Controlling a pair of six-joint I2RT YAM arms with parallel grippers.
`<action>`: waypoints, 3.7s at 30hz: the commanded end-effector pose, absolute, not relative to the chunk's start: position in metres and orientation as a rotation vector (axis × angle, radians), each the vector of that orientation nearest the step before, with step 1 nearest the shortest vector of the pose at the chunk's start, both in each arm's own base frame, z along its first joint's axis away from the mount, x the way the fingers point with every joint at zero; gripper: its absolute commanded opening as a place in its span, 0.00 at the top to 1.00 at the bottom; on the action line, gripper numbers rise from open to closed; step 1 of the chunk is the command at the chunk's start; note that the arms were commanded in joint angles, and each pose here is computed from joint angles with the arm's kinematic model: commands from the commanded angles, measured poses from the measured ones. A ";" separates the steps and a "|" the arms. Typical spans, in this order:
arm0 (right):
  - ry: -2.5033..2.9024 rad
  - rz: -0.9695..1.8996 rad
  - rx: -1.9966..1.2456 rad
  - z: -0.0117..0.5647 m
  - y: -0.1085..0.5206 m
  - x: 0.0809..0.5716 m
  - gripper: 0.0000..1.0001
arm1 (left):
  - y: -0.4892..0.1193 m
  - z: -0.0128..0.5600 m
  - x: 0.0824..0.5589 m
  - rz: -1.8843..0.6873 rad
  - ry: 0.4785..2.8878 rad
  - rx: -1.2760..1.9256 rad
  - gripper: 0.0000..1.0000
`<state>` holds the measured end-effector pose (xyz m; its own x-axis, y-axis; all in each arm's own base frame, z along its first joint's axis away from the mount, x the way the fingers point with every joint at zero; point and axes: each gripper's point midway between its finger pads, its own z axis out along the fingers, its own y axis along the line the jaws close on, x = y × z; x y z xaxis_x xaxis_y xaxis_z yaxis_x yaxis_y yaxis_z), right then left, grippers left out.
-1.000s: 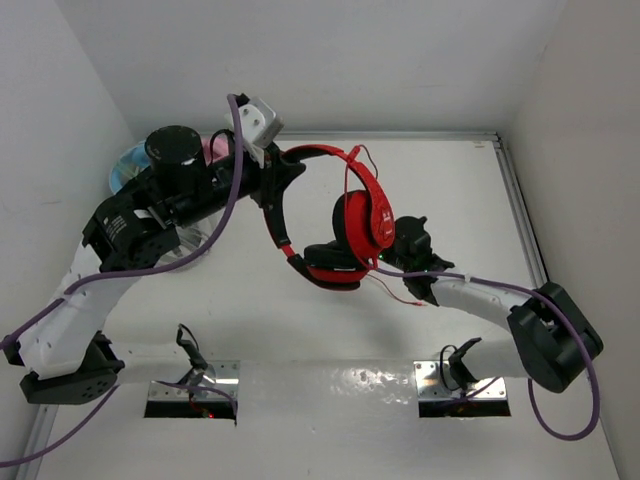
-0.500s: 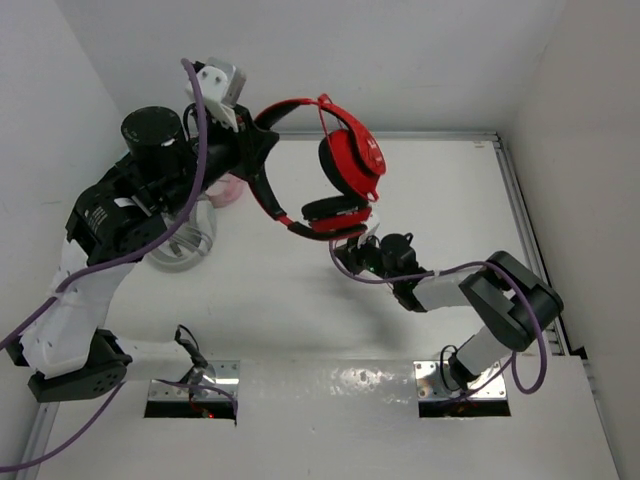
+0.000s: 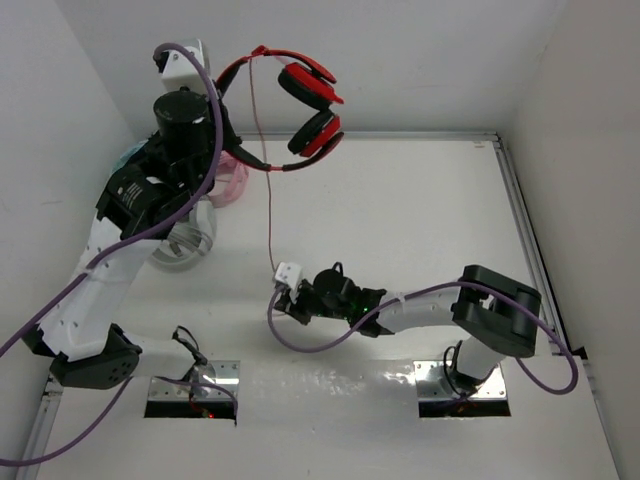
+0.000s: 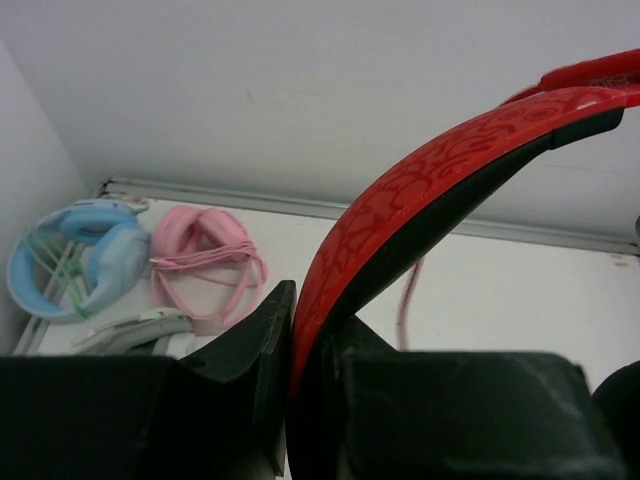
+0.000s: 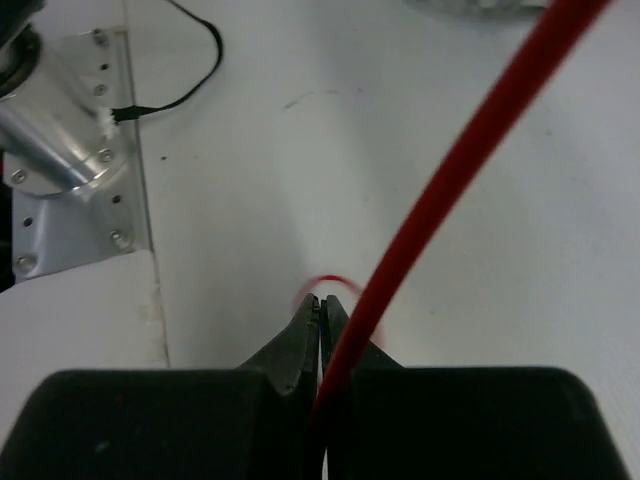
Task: Wrap the headphones
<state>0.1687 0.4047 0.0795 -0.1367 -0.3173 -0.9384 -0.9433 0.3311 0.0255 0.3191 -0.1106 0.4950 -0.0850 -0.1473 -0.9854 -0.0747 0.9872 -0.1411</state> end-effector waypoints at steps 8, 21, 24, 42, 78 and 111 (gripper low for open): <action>1.455 0.741 -1.346 0.127 0.411 0.121 1.00 | -0.046 0.507 0.363 0.169 1.462 -0.429 1.00; 1.519 0.630 -1.320 0.122 0.365 0.119 1.00 | 0.005 0.515 0.395 0.278 1.411 -0.443 1.00; 1.535 0.630 -1.322 0.118 0.358 0.113 1.00 | 0.028 0.512 0.402 0.349 1.394 -0.468 1.00; 1.339 0.613 -1.394 0.196 0.375 0.080 1.00 | 0.034 0.417 0.453 0.490 1.557 -0.271 1.00; 1.609 -0.171 -0.263 0.319 0.073 0.416 1.00 | -0.179 0.254 0.304 0.386 1.644 1.010 1.00; 1.658 0.544 -0.533 0.186 0.237 0.399 0.95 | -0.240 0.445 0.233 -0.449 1.521 0.802 1.00</action>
